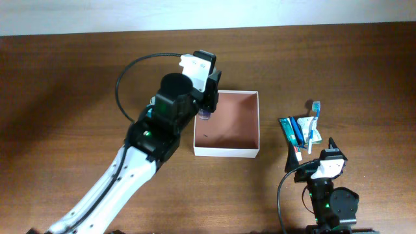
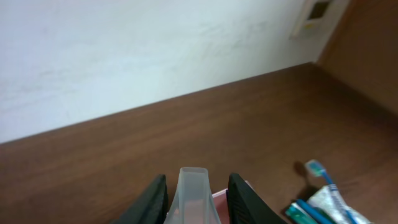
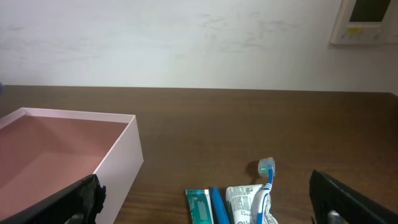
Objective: Pack container
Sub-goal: 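Carry the soap bottle right and lower it into the box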
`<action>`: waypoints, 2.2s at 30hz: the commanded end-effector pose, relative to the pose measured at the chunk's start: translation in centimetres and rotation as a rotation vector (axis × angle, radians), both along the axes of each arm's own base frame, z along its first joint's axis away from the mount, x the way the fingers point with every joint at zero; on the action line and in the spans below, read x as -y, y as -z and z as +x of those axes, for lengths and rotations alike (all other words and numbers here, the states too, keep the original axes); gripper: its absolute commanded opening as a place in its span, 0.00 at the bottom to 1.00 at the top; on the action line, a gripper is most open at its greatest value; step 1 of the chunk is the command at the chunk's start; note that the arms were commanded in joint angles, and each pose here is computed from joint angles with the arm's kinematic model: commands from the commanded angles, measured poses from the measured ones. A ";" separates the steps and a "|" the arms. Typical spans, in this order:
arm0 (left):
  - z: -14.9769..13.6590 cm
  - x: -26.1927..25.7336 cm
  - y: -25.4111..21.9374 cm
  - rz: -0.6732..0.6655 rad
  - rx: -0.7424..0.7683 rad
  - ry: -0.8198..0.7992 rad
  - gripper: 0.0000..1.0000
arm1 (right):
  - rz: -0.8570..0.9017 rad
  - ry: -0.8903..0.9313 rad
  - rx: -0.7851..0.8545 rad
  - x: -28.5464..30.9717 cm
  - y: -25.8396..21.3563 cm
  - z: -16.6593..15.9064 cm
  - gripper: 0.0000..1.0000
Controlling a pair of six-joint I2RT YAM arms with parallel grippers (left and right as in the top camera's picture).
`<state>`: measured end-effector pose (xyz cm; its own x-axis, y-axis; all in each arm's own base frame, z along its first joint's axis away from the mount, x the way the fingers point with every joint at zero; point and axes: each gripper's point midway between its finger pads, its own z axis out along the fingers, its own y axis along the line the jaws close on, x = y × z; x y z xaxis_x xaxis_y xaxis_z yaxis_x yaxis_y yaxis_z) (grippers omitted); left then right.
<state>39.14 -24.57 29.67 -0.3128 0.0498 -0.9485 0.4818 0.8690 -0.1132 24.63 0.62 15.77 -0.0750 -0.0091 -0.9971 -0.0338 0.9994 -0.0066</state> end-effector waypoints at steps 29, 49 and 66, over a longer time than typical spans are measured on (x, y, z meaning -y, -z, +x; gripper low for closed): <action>6.3 0.9 9.2 0.123 -0.066 -0.147 0.30 | -0.006 0.012 -0.001 0.3 0.2 0.0 0.98; 7.8 -1.0 12.2 0.155 -0.116 -0.191 0.31 | -0.007 0.012 -0.002 0.3 0.2 0.0 0.98; 7.4 -1.1 10.1 0.132 -0.087 -0.187 0.67 | -0.007 0.012 -0.001 0.3 0.2 0.0 0.98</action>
